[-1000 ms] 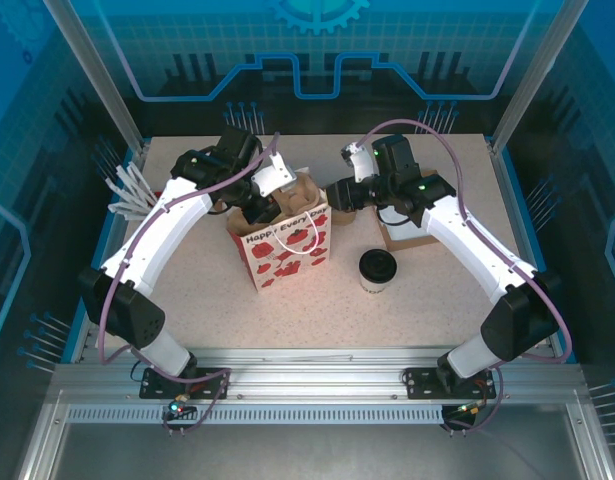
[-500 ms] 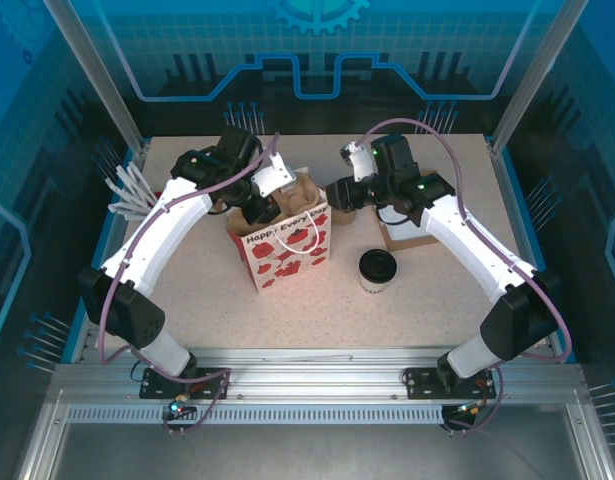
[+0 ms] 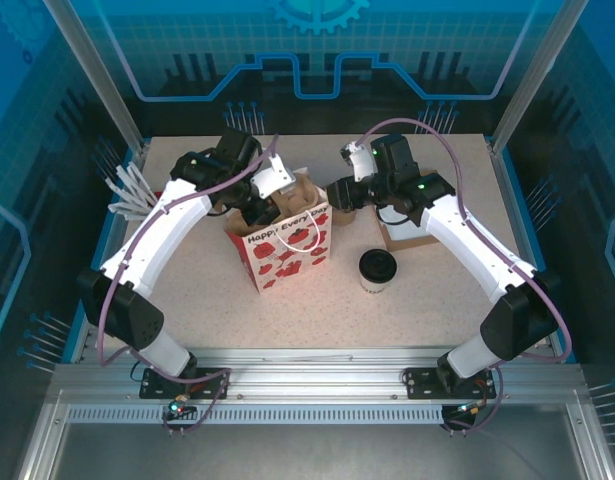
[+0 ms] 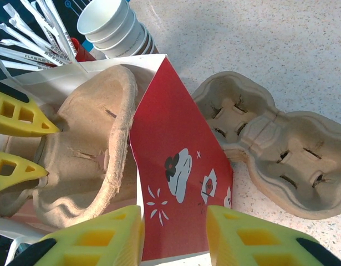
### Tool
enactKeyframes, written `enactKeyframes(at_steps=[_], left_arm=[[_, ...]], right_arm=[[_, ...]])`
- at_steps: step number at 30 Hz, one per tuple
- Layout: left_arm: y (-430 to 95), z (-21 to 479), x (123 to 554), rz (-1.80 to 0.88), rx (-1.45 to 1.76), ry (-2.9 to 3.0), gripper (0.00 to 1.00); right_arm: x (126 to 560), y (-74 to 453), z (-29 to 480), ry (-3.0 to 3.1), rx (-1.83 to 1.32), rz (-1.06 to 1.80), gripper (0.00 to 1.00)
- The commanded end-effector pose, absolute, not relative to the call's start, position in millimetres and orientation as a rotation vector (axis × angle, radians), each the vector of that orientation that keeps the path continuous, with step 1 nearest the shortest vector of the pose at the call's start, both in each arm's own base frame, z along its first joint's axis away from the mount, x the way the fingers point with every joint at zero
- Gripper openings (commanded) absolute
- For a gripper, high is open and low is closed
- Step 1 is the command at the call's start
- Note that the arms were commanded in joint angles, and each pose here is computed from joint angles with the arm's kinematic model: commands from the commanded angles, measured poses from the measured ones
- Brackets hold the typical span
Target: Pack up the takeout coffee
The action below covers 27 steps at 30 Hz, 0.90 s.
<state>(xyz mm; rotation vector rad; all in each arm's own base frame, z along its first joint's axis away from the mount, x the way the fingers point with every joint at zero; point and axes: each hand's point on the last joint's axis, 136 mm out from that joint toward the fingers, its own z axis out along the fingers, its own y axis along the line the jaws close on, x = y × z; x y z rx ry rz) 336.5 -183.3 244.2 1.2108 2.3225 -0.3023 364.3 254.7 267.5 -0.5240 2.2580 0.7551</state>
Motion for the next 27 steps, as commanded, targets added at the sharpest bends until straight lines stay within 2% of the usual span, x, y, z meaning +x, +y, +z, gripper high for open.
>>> enactKeyframes(at_steps=[1,12,21,27], left_arm=[[-174.5,243.2,319.7,-0.318,1.212,2.36,0.18],[-172.9,236.7,320.0,-0.321,1.208,2.379,0.17],[-180.1,215.6,323.4,-0.316,1.217,2.453,0.2],[-183.1,208.2,327.3,-0.31,1.217,2.472,0.21]], right_arm=[[367.0,248.0,260.7,2.289,-0.517,0.688,0.37],[364.9,251.7,270.0,2.261,-0.528,0.718,0.37],[354.1,268.6,322.0,2.086,-0.535,0.926,0.55],[347.4,262.6,332.6,2.049,-0.528,0.916,0.57]])
